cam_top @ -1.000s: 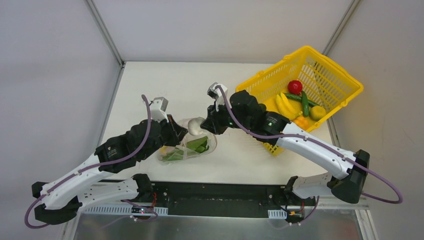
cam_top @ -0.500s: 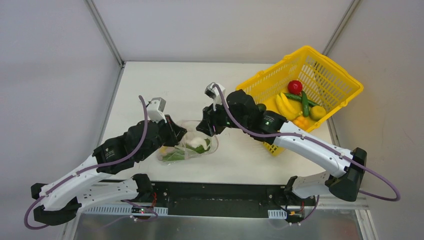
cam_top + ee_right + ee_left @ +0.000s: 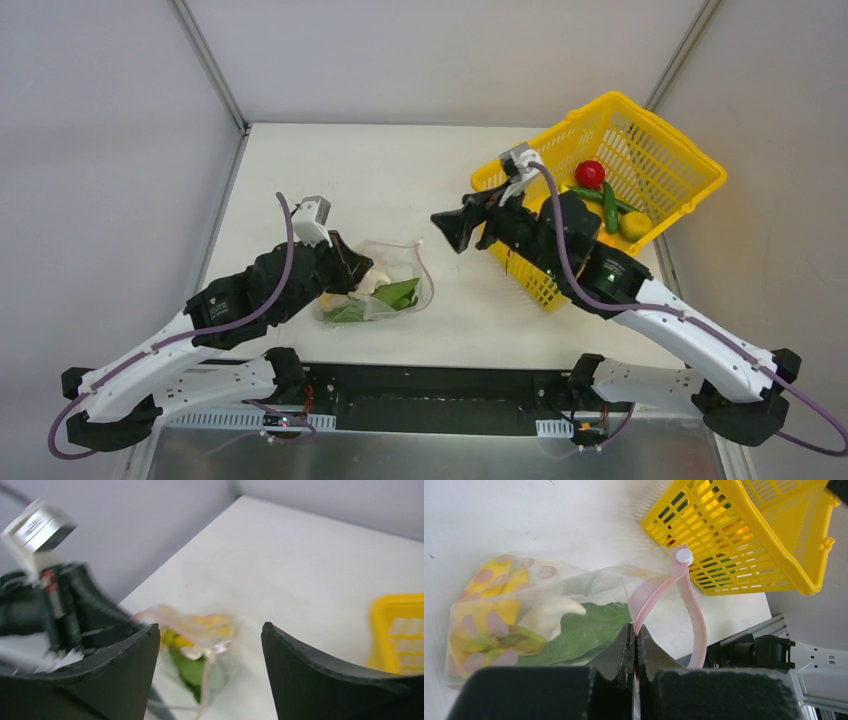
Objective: Place the food in the zip-top bag and seal the zipper
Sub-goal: Place the fake vegetable in the zipper food storage bag, then pick up the fake vegetable from the bin.
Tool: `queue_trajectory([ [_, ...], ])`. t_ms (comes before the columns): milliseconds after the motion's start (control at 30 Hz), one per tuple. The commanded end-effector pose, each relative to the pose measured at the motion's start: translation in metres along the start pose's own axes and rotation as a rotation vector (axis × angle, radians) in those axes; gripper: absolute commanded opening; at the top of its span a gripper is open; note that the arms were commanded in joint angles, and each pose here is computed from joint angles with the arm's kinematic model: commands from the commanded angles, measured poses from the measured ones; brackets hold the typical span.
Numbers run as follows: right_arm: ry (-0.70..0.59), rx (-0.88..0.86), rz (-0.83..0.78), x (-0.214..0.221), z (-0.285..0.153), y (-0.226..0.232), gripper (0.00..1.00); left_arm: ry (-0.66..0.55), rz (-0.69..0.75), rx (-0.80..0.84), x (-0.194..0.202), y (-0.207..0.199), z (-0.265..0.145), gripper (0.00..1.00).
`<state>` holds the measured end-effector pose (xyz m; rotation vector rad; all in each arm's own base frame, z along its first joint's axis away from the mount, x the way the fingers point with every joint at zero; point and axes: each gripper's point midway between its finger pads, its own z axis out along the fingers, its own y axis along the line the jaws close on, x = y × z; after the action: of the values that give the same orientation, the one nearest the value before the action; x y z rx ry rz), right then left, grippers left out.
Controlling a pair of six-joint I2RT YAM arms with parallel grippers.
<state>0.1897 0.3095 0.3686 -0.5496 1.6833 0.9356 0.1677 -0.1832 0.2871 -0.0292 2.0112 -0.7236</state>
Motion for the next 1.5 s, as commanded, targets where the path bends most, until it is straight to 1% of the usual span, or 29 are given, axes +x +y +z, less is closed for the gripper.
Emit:
queue_trajectory([
  [0,-0.141,0.453,0.004,-0.037,-0.018,-0.094,0.77,-0.045,-0.032,0.011,-0.011,-0.004,0.001,0.00],
  [33,-0.129,0.533,0.026,-0.037,-0.024,-0.117,0.77,-0.042,-0.030,0.013,-0.011,-0.004,0.001,0.00],
  [100,-0.092,0.641,0.094,-0.034,-0.035,-0.157,0.76,-0.038,-0.030,0.015,-0.010,-0.005,0.001,0.00],
  [233,0.038,0.762,0.327,-0.006,-0.061,-0.239,0.75,-0.033,-0.028,0.021,-0.010,-0.006,0.000,0.00],
  [333,0.107,0.784,0.522,0.022,-0.070,-0.279,0.77,-0.030,-0.028,0.015,-0.008,-0.003,-0.001,0.00],
  [433,0.154,0.838,0.651,0.051,-0.065,-0.305,0.81,-0.035,-0.028,0.014,-0.008,-0.002,-0.001,0.00],
  [500,0.180,0.853,0.709,0.064,-0.058,-0.314,0.82,-0.038,-0.030,0.012,-0.009,-0.001,-0.002,0.00],
  [567,0.208,0.830,0.757,0.076,-0.046,-0.318,0.84,-0.040,-0.029,0.011,-0.009,-0.001,-0.002,0.00],
  [667,0.238,0.855,0.831,0.092,-0.035,-0.330,0.84,-0.040,-0.027,0.008,-0.009,0.000,-0.002,0.00],
  [767,0.260,0.900,0.876,0.109,-0.029,-0.344,0.84,-0.040,-0.027,0.004,-0.008,0.002,-0.002,0.00],
  [900,0.301,0.917,0.924,0.133,-0.019,-0.357,0.84,-0.046,-0.029,-0.004,-0.008,0.005,-0.003,0.00],
  [1000,0.342,0.910,0.943,0.145,-0.012,-0.357,0.85,-0.052,-0.028,-0.010,-0.009,0.006,-0.003,0.00],
  [1133,0.340,0.960,0.933,0.156,-0.009,-0.363,0.87,-0.053,-0.023,-0.019,-0.010,0.006,-0.001,0.00],
  [1333,0.318,1.001,0.995,0.171,-0.005,-0.365,0.89,-0.043,-0.019,-0.021,-0.008,0.004,0.002,0.00],
  [1467,0.329,1.012,1.018,0.180,-0.001,-0.362,0.88,-0.041,-0.018,-0.027,-0.007,0.005,0.003,0.00],
])
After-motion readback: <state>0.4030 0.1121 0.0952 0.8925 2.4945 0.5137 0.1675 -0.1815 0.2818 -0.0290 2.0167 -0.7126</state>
